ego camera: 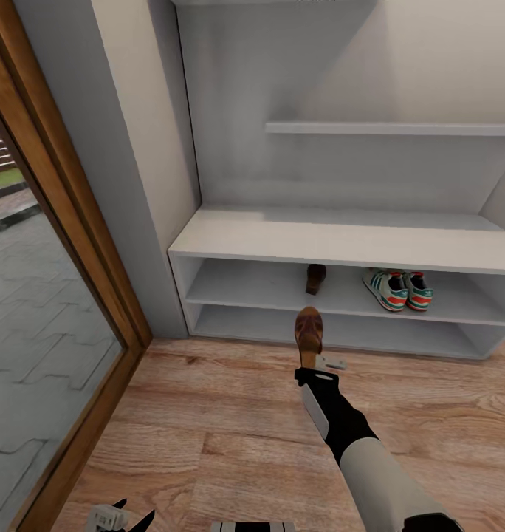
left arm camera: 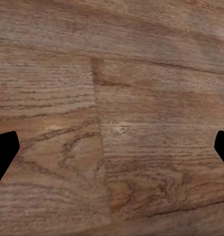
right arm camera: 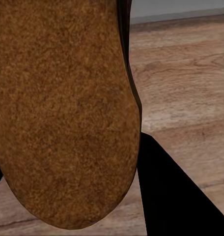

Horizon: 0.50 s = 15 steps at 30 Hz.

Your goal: Pick up the two gym shoes and the two sandals from the corridor floor and place them onto the hallstand (shoe rack) in the corridor, making sure they are on the rack and not on the floor. Arrange them so the two gym shoes are next to each other and the two sandals are next to each other.

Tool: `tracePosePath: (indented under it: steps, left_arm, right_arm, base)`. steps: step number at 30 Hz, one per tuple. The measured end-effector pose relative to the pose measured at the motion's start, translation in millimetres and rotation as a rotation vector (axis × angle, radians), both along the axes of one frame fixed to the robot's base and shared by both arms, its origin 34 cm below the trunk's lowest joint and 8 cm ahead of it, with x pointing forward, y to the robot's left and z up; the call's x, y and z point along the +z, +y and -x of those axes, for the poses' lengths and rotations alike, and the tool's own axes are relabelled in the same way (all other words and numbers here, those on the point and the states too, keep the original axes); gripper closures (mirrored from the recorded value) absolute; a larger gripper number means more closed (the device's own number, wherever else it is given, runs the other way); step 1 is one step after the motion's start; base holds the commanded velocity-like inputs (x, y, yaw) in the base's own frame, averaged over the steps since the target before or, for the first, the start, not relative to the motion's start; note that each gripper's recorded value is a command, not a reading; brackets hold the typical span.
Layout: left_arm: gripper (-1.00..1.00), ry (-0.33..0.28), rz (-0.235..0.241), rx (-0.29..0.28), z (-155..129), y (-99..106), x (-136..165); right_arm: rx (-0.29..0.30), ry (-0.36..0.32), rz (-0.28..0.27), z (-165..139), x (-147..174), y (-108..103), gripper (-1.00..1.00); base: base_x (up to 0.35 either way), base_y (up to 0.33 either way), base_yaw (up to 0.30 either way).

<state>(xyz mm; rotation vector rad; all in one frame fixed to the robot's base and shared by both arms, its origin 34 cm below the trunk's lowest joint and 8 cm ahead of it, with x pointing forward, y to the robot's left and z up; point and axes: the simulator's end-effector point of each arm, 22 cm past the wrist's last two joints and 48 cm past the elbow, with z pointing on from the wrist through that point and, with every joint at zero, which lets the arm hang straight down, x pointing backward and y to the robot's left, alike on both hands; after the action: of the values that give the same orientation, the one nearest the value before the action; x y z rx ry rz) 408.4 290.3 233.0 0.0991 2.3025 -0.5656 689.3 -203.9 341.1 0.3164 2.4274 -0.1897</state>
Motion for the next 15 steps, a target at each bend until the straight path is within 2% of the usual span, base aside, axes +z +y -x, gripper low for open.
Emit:
tracePosePath:
  steps: [3,6,9,15]
  left_arm:
    - [-1.00,0.000,0.000,0.000,-0.1,0.0,0.0]
    - [-1.00,-0.001,0.000,0.000,-0.1,0.0,0.3]
    - [-1.00,-0.002,-0.001,0.000,-0.4,0.3,0.5]
    - [-1.00,-0.001,-0.001,0.001,-0.3,0.4,0.1]
  right_arm:
    - [0.000,0.003,0.001,0.8,-1.0,0.1,1.00]
    - [0.000,0.005,0.001,1.5,-1.4,0.1,1.00]
    - [0.001,0.005,0.000,1.6,-1.6,0.4,1.00]
    - [0.002,0.005,-0.001,1.5,-1.9,0.8,1.00]
  base:
    - [0.000,0.000,0.000]
    - [0.264,0.008,0.000]
    - [0.283,0.156,0.000]
    - [0.102,0.060,0.000]
